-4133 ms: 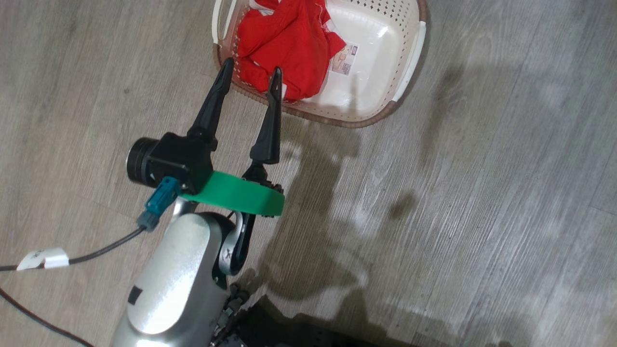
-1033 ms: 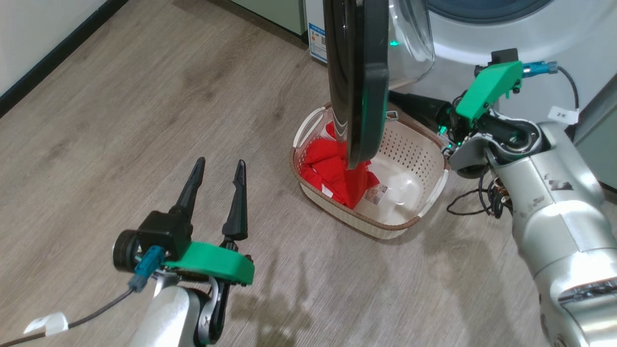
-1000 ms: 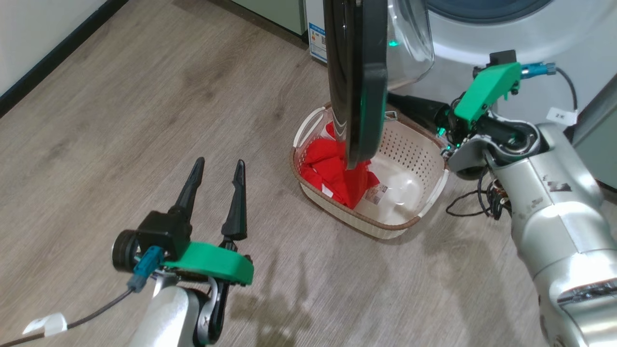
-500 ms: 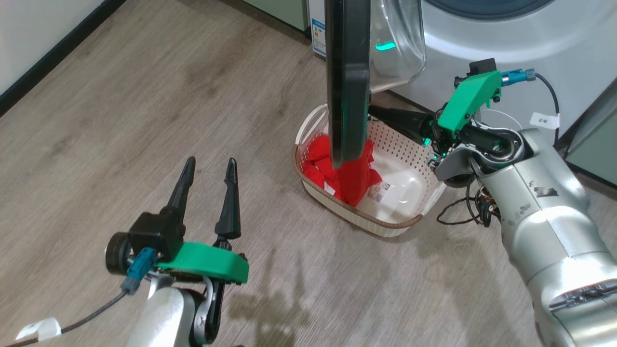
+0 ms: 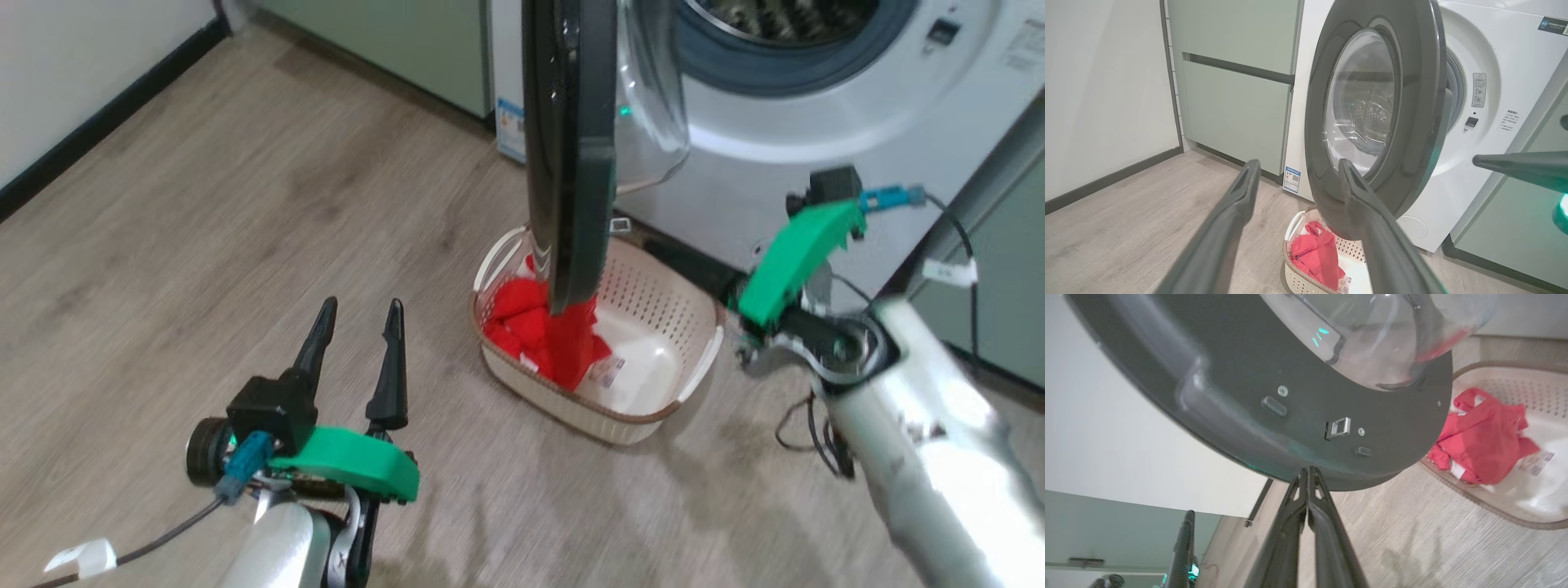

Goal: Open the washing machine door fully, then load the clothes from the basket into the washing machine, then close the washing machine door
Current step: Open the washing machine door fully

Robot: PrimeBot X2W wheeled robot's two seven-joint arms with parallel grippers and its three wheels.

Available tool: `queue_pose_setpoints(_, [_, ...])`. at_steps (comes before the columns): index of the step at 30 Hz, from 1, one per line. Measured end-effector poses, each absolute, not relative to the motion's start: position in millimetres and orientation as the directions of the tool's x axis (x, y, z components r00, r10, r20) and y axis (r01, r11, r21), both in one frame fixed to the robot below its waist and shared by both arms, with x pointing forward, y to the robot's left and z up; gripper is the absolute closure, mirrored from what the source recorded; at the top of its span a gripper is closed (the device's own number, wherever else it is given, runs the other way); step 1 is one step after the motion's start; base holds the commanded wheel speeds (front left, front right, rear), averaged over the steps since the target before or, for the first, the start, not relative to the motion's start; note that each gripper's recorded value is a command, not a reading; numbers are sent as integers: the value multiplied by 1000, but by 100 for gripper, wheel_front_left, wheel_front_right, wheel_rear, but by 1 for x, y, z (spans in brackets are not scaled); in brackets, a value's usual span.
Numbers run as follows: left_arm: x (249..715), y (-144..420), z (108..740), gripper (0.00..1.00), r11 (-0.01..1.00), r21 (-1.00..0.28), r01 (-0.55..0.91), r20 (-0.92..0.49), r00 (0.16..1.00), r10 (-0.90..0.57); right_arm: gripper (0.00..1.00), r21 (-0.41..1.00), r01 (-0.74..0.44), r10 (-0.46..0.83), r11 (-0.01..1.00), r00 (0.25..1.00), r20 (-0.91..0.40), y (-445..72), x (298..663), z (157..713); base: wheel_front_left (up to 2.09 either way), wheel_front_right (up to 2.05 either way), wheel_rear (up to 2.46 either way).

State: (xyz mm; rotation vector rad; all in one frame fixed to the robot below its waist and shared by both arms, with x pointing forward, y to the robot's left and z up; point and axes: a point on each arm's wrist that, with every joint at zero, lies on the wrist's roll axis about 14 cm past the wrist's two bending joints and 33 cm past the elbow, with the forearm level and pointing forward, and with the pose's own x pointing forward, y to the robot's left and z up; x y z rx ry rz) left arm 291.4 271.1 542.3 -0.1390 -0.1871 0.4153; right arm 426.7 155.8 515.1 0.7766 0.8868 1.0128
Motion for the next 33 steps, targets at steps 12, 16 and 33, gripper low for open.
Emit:
queue_pose_setpoints(12, [308, 257, 548, 0, 938, -188, -290, 184, 928, 324, 100, 291, -774, 824, 563, 551, -129, 71, 425, 533, 0, 0, 0])
queue_pose_setpoints(16, [318, 250, 549, 0, 946, -193, -260, 188, 937, 295, 100, 219, -742, 751, 634, 658, 58, 39, 442, 560, 0, 0, 0])
queue_pose_setpoints(33, [339, 224, 532, 0, 967, -198, -159, 143, 972, 189, 100, 398, -409, 389, 821, 911, 136, -49, 401, 523, 0, 0, 0])
